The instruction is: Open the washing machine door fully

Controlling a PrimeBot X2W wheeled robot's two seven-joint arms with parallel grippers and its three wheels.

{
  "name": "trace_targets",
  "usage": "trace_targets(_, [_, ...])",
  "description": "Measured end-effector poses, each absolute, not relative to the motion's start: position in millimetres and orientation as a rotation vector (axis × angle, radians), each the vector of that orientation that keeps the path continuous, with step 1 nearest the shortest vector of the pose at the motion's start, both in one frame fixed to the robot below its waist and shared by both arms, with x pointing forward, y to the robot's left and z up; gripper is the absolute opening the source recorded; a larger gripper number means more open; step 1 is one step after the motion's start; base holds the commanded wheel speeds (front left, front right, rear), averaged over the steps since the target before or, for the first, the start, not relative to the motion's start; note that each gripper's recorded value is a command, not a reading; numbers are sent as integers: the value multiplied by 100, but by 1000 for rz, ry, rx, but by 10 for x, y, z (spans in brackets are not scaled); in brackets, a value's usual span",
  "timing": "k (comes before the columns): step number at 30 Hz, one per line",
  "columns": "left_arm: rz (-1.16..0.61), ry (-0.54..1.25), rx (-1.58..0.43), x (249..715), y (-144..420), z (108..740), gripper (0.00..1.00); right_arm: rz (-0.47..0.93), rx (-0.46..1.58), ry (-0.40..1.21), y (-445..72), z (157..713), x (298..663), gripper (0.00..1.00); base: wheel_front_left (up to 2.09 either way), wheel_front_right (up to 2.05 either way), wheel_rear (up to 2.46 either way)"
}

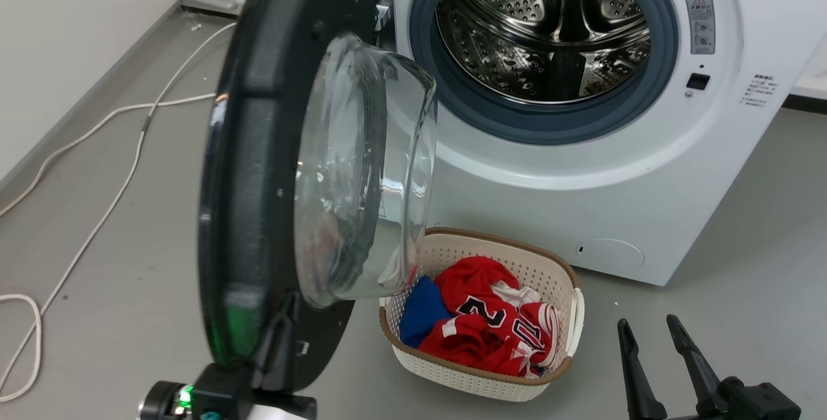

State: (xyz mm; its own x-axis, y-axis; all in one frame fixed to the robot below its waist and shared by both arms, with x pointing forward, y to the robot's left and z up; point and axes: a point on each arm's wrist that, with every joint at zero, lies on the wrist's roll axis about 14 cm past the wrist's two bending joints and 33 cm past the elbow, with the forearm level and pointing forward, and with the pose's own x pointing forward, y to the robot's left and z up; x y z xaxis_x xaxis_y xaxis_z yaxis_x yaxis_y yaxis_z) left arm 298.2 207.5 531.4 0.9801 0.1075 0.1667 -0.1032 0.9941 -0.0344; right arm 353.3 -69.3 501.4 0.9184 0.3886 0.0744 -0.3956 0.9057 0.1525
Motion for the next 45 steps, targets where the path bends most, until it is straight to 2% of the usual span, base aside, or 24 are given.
trace_targets(18, [425, -129, 16, 3062, 3117, 5244, 0, 410, 173, 8, -631, 4803, 3794, 100, 0, 0, 0])
trace_targets(30, [578, -132, 66, 3141, 3769, 5310, 0, 406, 152, 30, -627, 4670, 3962, 100, 0, 0, 0])
trace_targets(45, [649, -54, 77, 3300, 4257, 5125, 0, 391, 135, 56, -662, 4508, 4122, 100, 0, 0, 0])
